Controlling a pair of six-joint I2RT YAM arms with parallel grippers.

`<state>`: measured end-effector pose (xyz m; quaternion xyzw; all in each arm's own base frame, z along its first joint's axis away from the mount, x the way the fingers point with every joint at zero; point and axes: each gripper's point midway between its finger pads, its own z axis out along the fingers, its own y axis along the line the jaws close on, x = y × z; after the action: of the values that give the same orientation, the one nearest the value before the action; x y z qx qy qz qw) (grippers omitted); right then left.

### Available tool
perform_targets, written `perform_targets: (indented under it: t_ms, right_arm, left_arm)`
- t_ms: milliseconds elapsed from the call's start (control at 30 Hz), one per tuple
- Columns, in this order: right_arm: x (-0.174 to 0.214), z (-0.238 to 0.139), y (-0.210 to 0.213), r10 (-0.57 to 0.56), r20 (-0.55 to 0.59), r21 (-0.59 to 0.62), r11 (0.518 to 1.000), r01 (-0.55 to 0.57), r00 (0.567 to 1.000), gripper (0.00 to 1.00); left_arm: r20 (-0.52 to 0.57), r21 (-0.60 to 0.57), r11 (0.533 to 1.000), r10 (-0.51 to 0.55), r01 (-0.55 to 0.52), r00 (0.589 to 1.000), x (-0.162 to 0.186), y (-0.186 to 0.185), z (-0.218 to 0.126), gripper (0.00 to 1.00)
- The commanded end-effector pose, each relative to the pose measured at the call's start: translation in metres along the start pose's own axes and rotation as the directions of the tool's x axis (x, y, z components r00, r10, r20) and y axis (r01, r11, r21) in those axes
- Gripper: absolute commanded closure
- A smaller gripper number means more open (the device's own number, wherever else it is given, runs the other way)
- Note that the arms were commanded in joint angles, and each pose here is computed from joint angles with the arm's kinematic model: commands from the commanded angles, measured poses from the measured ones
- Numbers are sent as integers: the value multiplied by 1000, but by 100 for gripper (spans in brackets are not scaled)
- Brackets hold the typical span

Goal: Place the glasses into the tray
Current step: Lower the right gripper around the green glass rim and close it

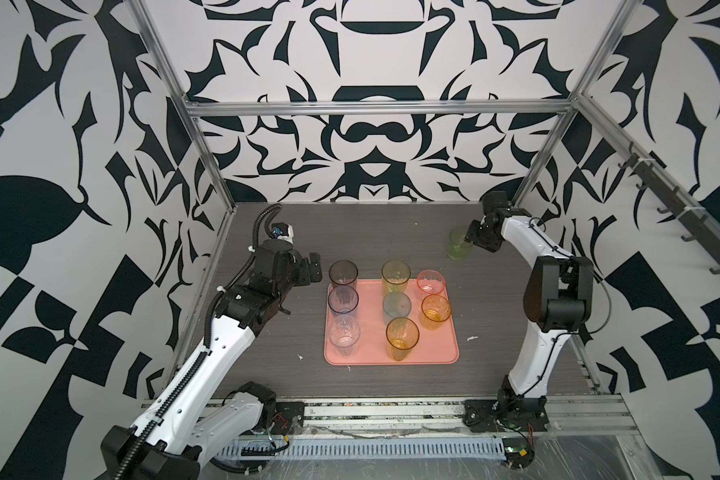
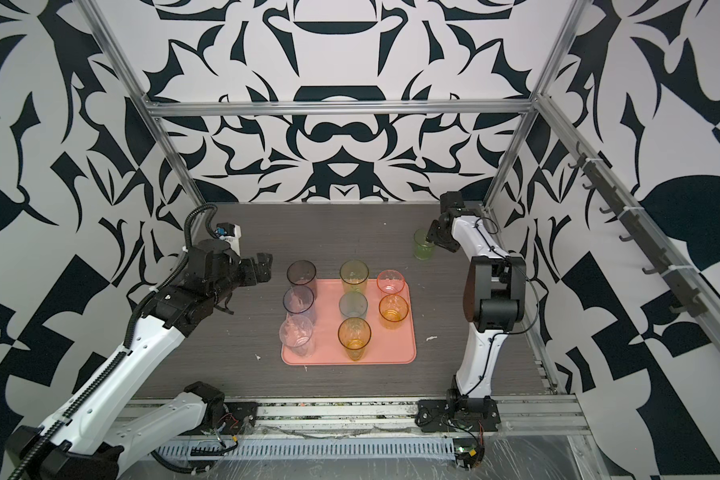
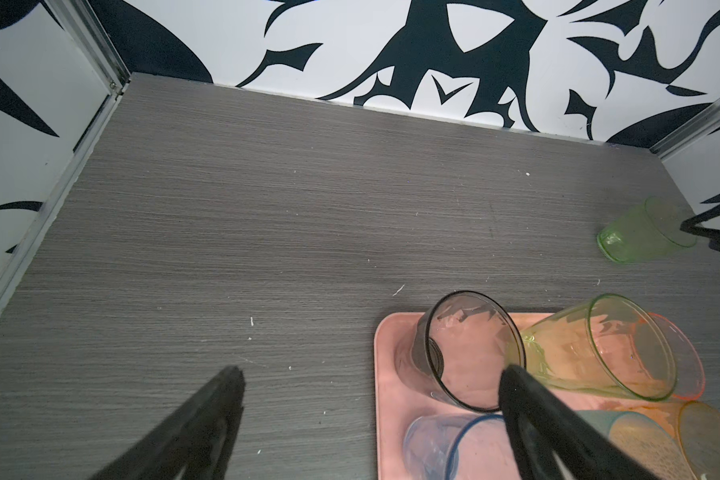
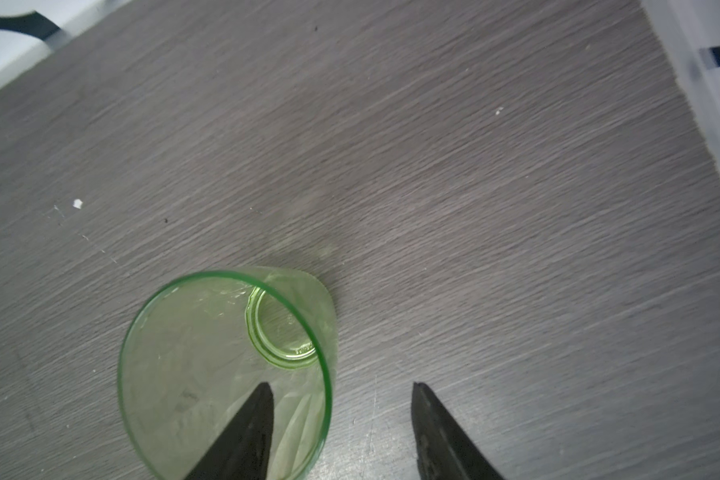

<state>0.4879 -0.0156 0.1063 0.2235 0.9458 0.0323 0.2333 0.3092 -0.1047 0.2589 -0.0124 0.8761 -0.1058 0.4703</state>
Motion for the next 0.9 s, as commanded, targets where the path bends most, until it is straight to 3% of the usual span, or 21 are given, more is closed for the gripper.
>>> perform_targets:
  t_ms: [0, 533, 867]
  right_arm:
    - [-15, -6, 9, 17, 38, -40, 999, -16, 999, 46]
    - [-5, 20, 4, 1, -10, -8, 1000, -1, 1000, 62]
    - [-3, 25, 1, -8, -19, 4, 1000, 8, 1000, 83]
  left_arm:
    - [28, 13, 1000, -18, 18, 999, -12, -3, -7, 1]
    - [11, 22, 999, -29, 29, 1000, -8, -5, -4, 1]
    - [6, 25, 999, -29, 28, 1000, -8, -6, 0, 1]
